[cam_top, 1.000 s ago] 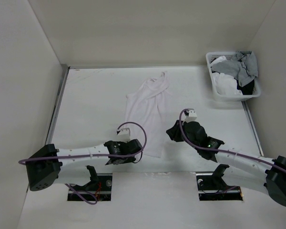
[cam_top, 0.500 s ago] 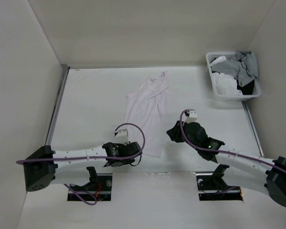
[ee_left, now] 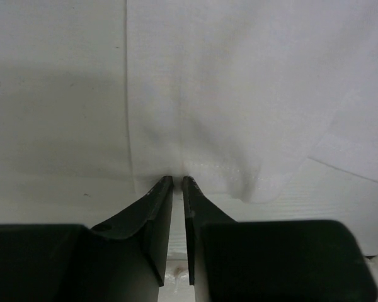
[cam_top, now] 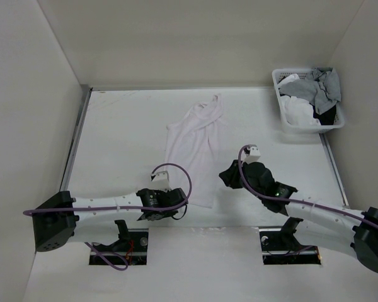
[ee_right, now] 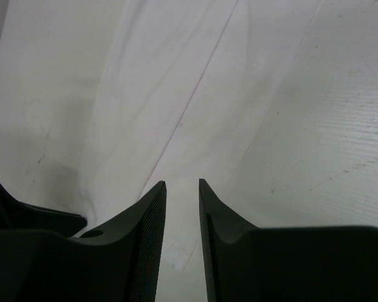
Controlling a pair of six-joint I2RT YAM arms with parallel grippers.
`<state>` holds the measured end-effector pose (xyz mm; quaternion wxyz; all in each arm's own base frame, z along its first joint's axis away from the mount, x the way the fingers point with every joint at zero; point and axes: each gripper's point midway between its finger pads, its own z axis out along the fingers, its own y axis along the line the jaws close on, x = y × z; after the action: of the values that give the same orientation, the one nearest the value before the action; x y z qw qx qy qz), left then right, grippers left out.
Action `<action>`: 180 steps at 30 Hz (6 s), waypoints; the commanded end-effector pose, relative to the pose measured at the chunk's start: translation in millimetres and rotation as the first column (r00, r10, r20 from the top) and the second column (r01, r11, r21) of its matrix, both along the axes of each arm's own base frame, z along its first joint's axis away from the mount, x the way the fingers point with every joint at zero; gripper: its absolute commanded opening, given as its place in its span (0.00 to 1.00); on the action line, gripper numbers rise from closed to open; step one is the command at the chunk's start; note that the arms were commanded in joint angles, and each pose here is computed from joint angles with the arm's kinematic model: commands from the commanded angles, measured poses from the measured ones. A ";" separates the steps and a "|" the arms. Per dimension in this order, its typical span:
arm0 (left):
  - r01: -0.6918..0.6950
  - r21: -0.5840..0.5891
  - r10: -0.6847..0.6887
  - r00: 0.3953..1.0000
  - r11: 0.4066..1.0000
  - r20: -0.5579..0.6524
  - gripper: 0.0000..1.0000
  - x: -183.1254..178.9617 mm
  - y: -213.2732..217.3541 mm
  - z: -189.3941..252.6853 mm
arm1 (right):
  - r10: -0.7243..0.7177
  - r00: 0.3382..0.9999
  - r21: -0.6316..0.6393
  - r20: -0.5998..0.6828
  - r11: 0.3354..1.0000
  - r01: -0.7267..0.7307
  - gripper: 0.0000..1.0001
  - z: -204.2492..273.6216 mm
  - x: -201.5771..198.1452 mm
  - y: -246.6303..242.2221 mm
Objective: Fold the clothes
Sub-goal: Flatten the tank top out
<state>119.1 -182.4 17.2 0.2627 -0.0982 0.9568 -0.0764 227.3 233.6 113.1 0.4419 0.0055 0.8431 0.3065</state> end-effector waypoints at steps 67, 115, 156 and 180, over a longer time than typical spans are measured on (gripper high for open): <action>0.019 -0.180 -0.001 0.995 0.984 0.103 0.26 7.9 21.5 52.2 | -0.283 0.921 -0.056 -0.267 0.959 0.278 0.00 -19.1 -81.0 -68.7; 0.143 -0.449 0.304 0.555 0.882 0.774 0.00 69.5 73.6 431.1 | -0.255 0.906 0.347 0.339 0.929 0.132 0.00 316.0 -66.1 -118.2; 0.034 -0.442 0.412 0.303 0.896 0.859 0.00 325.4 114.8 560.6 | -0.270 0.751 0.182 0.602 0.963 0.201 0.00 485.5 174.7 -71.2; -0.203 -0.298 0.339 0.778 0.933 0.529 0.01 105.5 121.2 192.1 | 0.026 0.995 0.067 -0.095 0.998 -0.020 0.00 43.2 -64.9 -17.6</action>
<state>249.1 -74.5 224.1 0.5575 -0.2004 0.7858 -0.1778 192.7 202.4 175.1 0.4428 -0.0100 0.8469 0.2942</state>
